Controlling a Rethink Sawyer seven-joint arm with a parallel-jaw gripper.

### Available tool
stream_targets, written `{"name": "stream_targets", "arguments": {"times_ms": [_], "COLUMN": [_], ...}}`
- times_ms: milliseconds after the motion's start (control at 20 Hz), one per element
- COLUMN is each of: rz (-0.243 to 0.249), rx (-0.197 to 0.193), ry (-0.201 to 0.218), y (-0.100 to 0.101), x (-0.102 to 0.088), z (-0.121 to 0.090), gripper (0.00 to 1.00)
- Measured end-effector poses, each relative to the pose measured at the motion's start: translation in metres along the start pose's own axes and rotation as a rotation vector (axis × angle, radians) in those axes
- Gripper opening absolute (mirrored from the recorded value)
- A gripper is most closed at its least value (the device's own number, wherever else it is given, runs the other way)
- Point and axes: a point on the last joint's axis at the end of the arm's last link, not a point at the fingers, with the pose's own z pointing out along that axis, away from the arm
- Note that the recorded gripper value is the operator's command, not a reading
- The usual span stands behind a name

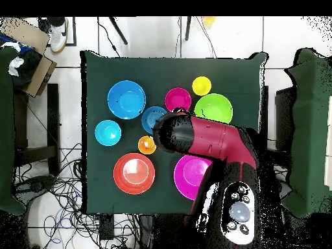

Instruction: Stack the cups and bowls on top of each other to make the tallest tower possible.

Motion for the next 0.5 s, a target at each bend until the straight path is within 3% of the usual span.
{"name": "stream_targets", "arguments": {"times_ms": [500], "rz": [0.003], "rx": [-0.001], "ry": [0.003], "y": [-0.006], "x": [0.011], "z": [0.007], "gripper": [1.00]}}
